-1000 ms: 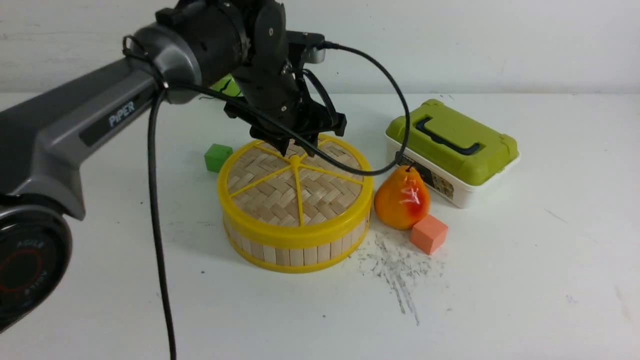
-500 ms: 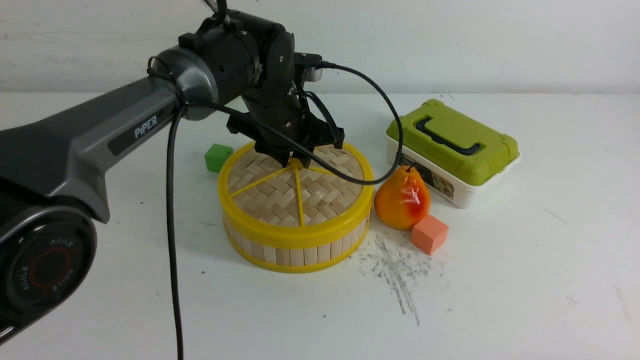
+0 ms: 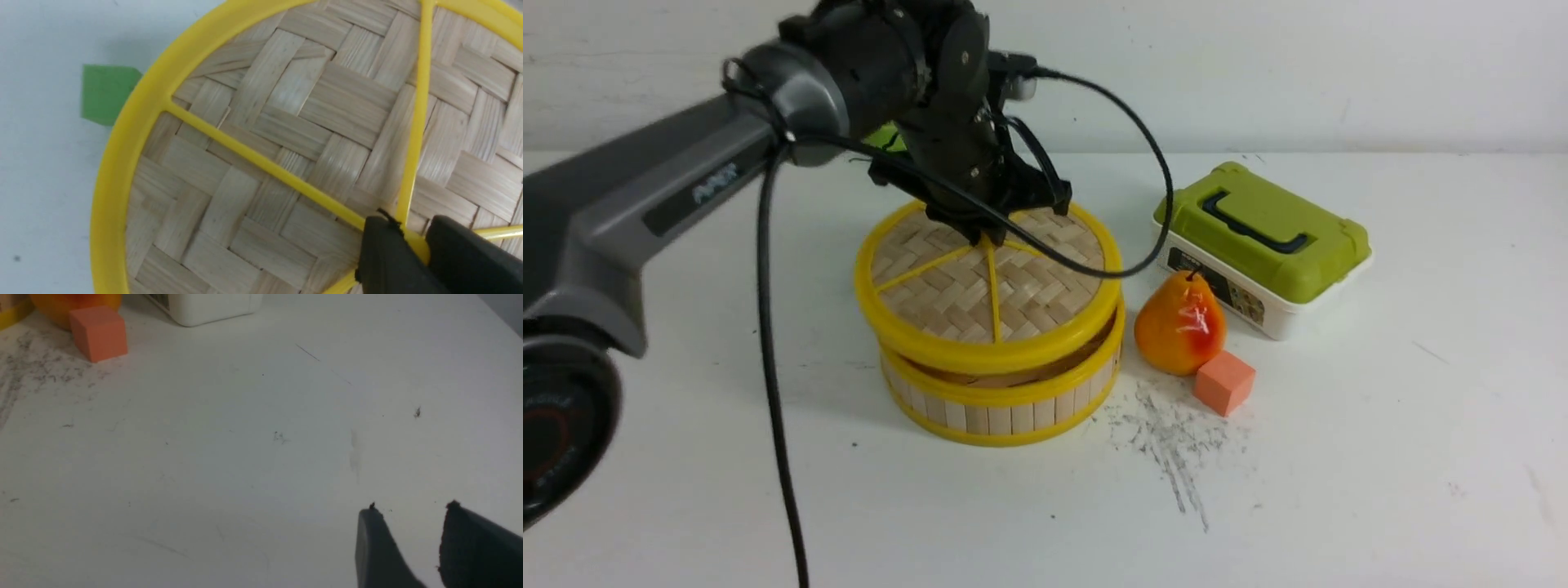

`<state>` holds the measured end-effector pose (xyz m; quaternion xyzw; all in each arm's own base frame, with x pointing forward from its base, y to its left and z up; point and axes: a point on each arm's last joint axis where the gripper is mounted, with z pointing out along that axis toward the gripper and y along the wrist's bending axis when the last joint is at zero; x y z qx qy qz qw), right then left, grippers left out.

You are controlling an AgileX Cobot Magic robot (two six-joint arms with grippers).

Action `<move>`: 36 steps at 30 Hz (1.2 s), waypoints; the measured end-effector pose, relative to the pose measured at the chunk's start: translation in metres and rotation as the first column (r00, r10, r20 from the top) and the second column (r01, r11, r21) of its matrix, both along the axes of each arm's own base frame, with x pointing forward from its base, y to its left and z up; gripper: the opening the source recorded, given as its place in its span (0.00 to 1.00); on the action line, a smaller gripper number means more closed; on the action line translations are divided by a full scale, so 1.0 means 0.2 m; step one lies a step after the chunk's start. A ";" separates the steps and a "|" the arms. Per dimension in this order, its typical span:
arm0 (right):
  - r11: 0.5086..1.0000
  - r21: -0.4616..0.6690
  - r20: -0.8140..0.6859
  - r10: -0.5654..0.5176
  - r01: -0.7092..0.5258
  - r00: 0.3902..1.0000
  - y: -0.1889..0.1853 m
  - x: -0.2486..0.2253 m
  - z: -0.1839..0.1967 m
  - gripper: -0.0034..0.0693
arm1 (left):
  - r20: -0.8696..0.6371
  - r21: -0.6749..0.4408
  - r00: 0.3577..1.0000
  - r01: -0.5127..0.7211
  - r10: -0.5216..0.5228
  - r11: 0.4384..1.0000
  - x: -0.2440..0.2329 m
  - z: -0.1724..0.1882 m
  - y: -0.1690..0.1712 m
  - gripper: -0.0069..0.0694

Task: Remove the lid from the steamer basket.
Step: Use the left arm to place the steamer lid on the table

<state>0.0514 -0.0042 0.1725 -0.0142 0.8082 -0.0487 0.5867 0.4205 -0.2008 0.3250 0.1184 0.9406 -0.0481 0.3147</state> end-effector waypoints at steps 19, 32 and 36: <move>1.000 0.000 0.000 0.000 0.000 1.000 0.00 0.00 0.00 0.38 | 0.088 -0.131 0.906 -0.401 0.413 0.907 -0.25 0.03 0.97 0.23; 1.000 0.000 0.000 0.000 0.000 1.000 0.00 0.00 0.00 0.38 | -0.089 -0.058 0.902 -0.428 0.422 0.902 -0.06 -0.60 0.98 0.23; 1.000 0.000 0.000 0.000 0.000 1.000 0.00 0.00 0.00 0.38 | -0.086 -0.031 0.908 -0.415 0.411 0.909 -0.05 -0.64 0.99 0.23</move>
